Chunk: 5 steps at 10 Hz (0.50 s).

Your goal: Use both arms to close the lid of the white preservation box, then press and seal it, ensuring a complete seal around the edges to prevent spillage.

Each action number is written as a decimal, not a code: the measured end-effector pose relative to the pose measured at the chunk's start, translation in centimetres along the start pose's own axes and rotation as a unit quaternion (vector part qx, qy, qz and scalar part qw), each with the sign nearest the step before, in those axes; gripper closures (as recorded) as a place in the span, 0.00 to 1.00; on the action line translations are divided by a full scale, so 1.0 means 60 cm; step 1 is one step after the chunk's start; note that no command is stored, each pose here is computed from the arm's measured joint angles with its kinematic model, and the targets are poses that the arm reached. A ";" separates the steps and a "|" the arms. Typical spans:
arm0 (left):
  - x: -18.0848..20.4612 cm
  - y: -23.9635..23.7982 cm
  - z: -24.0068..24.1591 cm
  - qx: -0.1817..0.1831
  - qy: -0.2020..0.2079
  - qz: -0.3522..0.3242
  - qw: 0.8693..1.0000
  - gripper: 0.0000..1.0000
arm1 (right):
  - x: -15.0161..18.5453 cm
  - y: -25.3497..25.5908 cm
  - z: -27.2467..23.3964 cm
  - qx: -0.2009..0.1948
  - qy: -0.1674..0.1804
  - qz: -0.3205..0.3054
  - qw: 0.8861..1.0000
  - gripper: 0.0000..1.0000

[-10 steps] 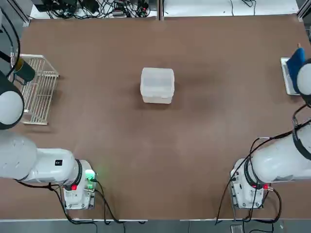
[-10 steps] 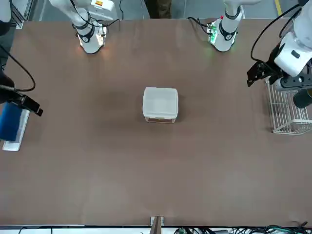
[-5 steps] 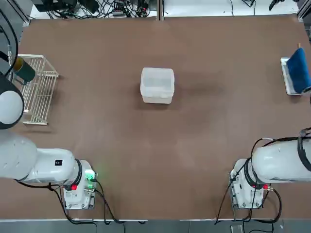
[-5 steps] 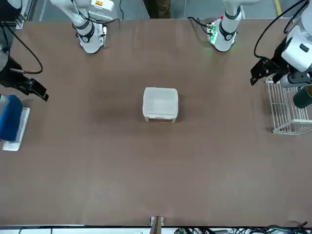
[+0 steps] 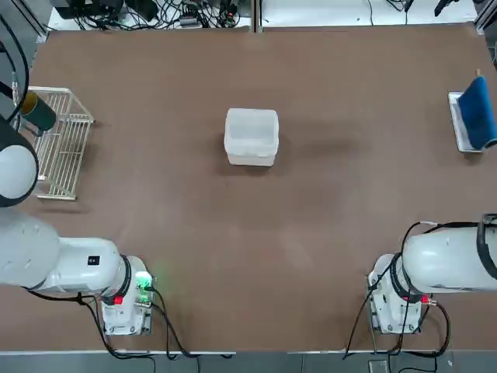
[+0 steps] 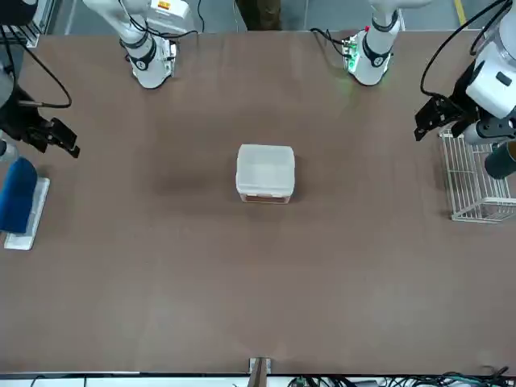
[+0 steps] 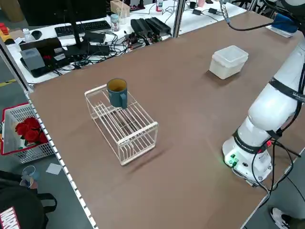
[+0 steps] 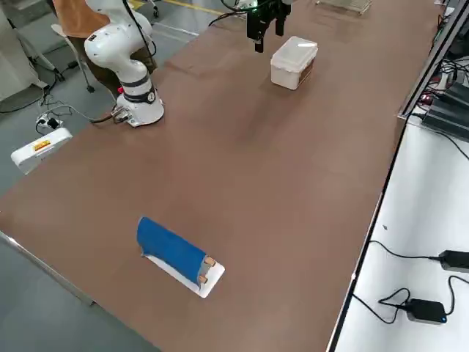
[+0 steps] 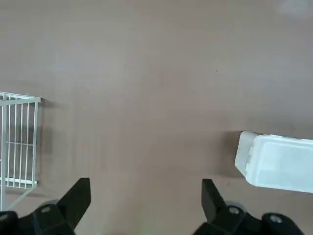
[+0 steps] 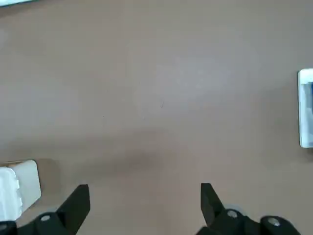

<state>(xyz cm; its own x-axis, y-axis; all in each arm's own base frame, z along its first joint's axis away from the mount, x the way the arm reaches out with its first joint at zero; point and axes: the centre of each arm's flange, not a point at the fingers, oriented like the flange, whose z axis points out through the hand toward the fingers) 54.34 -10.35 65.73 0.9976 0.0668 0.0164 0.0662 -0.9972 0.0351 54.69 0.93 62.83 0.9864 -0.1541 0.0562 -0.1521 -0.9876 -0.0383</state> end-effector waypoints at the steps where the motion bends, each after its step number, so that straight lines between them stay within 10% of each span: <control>1: 0.000 -0.001 0.000 0.000 0.000 0.000 1.000 0.00 | 0.003 0.014 -0.005 0.000 0.003 0.007 1.000 0.00; 5: 0.001 -0.005 -0.001 0.000 0.001 -0.003 1.000 0.00 | 0.008 0.025 -0.010 0.001 0.008 0.011 1.000 0.00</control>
<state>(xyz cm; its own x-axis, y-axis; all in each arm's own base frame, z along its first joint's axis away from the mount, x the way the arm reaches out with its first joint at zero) 54.41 -10.01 65.77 0.9972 0.0730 0.0173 0.0723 -0.9968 0.0352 54.91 -0.66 63.40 0.9817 -0.1765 0.0721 -0.1739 -0.9839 -0.0411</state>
